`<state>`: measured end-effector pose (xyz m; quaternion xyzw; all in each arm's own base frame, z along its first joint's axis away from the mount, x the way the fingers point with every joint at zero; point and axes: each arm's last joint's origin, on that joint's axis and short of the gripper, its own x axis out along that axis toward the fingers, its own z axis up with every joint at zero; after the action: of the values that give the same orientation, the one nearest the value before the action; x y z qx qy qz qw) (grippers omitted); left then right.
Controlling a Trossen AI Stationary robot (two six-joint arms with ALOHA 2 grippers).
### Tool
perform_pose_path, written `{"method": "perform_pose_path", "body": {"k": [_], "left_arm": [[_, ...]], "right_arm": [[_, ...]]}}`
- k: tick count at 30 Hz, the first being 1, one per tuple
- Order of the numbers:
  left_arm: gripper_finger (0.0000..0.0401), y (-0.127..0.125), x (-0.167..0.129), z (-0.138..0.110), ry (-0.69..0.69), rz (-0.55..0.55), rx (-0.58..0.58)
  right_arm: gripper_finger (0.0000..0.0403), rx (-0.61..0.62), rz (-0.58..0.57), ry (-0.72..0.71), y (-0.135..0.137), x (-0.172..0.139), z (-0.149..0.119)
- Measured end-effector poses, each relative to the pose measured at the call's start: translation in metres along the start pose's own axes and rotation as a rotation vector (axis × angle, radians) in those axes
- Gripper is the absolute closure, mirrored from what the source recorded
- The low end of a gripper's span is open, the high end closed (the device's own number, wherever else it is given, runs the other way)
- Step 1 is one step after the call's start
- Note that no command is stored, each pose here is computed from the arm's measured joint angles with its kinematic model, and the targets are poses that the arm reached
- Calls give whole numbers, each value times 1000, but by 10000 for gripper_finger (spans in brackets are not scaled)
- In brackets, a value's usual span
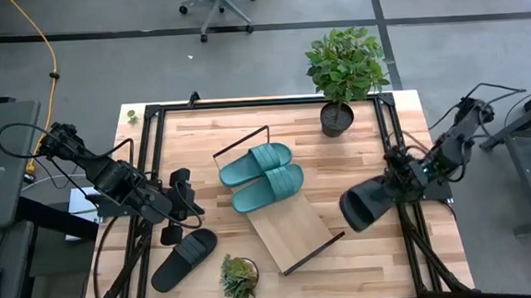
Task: Pick and place slides into the shelf
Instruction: Put the right black slide on the shelf
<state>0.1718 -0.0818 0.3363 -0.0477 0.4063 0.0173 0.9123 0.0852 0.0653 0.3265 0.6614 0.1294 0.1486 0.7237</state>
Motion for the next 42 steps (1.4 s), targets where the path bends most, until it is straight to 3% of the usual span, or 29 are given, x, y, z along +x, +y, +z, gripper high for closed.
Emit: {"method": "perform_pose_path", "body": {"k": [12,22,32,42], "left_arm": [[401,0,0,0,-1,2,1],[400,0,0,0,-6,10,1],[400,0,0,0,-8,10,-4],[400,0,0,0,-8,10,-9]], "right_arm": [[403,-68,-161,-182,63,-40,26],[403,-124,-277,-227,86,-54,35],[403,-148,-319,-259,88,-42,31],[403,-170,-259,-264,98,-17,30]]}}
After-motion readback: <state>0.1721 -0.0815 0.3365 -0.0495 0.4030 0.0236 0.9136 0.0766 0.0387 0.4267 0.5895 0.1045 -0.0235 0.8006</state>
